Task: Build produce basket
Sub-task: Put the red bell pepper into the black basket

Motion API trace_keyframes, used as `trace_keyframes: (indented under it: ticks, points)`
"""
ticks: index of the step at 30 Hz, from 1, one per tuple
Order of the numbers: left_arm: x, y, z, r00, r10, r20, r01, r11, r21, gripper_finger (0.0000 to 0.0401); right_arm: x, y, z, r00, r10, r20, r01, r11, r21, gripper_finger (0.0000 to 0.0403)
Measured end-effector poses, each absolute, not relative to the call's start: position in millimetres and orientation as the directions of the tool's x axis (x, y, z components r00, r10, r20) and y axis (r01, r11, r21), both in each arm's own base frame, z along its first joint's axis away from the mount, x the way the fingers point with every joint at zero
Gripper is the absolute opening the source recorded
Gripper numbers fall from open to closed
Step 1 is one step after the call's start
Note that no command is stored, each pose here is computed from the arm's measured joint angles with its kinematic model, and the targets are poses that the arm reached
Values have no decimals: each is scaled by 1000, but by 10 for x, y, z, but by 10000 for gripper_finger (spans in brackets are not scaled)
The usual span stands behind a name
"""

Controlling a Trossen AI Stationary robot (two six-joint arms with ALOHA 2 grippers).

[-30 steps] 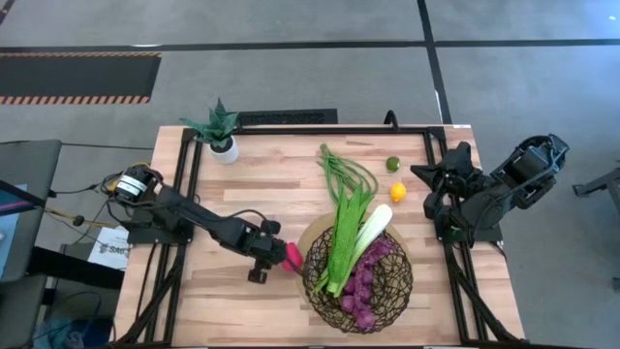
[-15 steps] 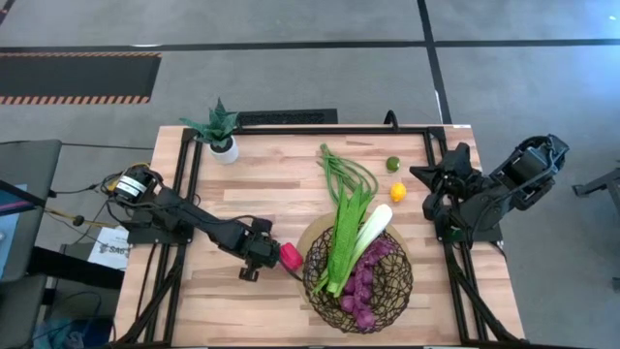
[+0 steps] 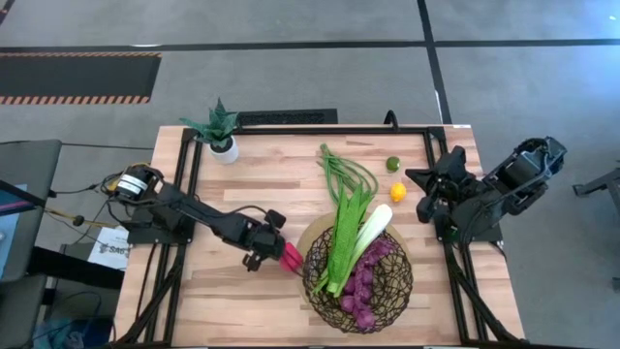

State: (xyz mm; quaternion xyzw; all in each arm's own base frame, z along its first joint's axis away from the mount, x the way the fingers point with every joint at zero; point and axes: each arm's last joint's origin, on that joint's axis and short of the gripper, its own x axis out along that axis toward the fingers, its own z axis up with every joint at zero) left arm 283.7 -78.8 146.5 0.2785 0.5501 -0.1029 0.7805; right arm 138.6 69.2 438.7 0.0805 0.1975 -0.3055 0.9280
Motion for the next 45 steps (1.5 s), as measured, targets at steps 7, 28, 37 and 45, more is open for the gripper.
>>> trace_keyframes:
  ticks: [7, 28, 37, 45]
  points:
    - [2863, -726, 1466, 369, 105, -924, 460, 843, 280, 112, 1402, 665, 4389, 725, -550, -415, 615, 788, 32, 5]
    - [2905, -811, 1489, 418, 22, -908, 455, 860, 230, 112, 1416, 594, 4378, 692, -585, -423, 649, 761, 9, 5]
    - [2905, -812, 1488, 417, 19, -909, 407, 890, 205, 15, 1416, 594, 4377, 692, -582, -427, 647, 763, 9, 5]
    - [2847, -766, 1546, 354, 160, -921, 305, 912, 275, 3, 1414, 593, 4376, 691, -582, -428, 647, 763, 6, 5]
